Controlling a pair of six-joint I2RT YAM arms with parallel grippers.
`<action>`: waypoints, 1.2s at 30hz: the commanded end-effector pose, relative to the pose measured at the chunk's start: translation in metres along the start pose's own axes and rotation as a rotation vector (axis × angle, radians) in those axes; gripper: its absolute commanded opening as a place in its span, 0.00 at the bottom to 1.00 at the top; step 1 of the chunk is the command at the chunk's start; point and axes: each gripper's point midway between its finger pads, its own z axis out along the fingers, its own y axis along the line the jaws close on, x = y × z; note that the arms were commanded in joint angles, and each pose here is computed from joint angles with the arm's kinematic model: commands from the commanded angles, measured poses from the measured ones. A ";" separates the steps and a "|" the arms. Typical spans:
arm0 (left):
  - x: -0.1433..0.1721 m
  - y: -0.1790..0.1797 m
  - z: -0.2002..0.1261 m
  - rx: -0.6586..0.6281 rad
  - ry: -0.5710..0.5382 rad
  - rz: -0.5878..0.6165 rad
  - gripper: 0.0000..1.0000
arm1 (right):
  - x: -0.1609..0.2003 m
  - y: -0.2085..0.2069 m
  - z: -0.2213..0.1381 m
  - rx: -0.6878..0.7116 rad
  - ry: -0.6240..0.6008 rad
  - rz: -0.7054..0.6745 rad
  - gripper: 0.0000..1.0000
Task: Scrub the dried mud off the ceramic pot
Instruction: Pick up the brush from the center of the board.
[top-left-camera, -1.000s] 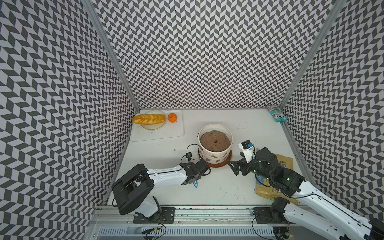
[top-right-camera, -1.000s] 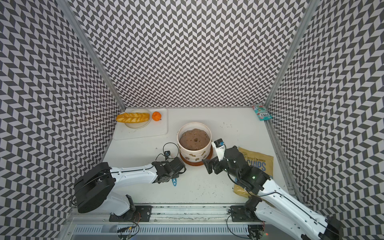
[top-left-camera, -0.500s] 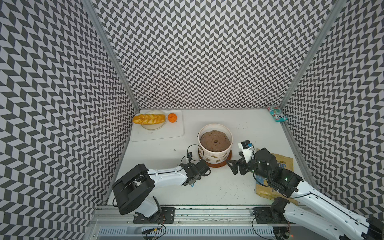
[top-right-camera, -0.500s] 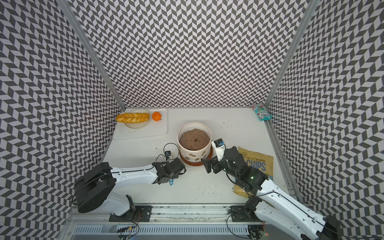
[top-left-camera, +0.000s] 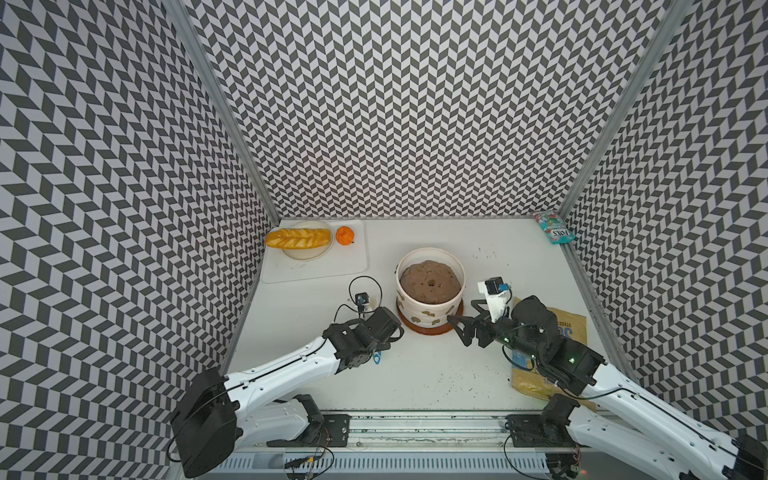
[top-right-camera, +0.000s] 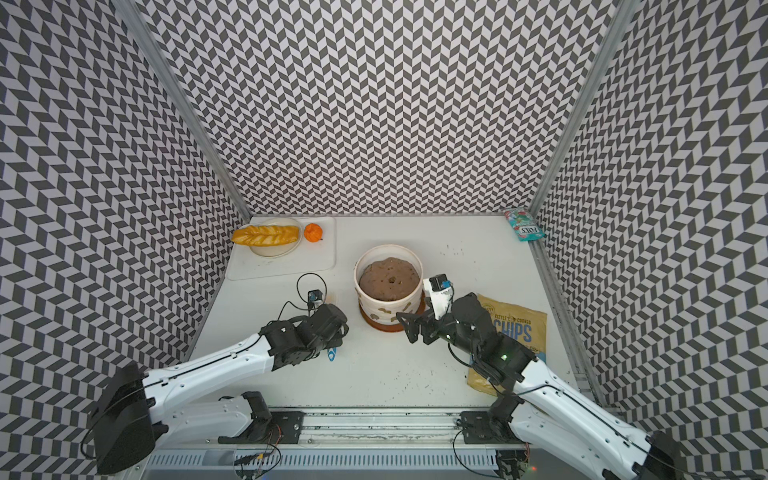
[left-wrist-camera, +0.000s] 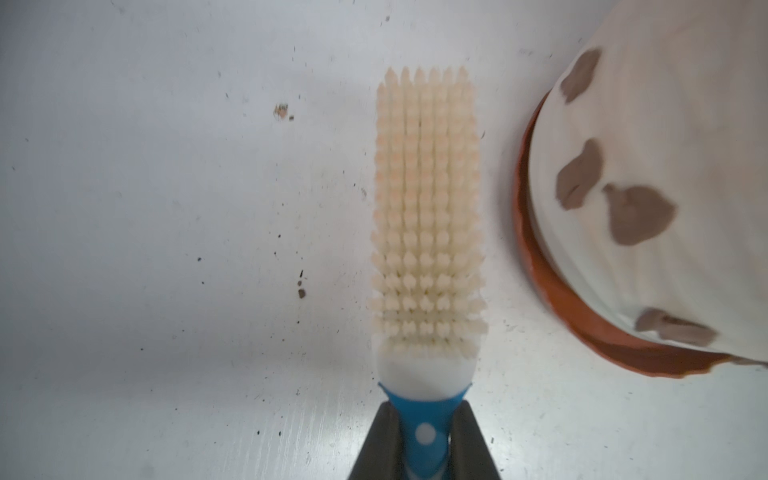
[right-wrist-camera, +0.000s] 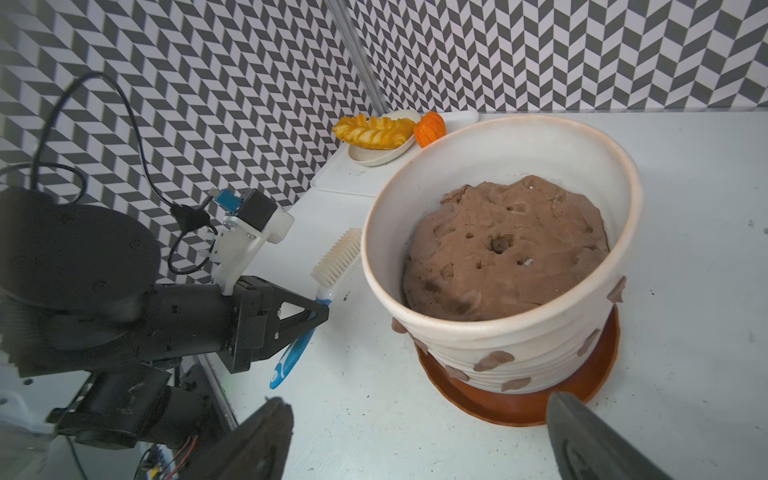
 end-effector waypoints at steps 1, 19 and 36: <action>-0.052 -0.006 -0.041 0.050 -0.137 -0.046 0.03 | -0.036 0.033 -0.005 -0.147 -0.095 0.023 1.00; -0.161 -0.109 -0.150 0.685 -0.410 -0.299 0.04 | -0.088 0.109 0.028 -0.331 -0.171 -0.003 0.90; -0.158 -0.133 -0.154 0.796 -0.400 -0.287 0.06 | -0.108 0.107 0.070 -0.235 -0.181 0.003 0.57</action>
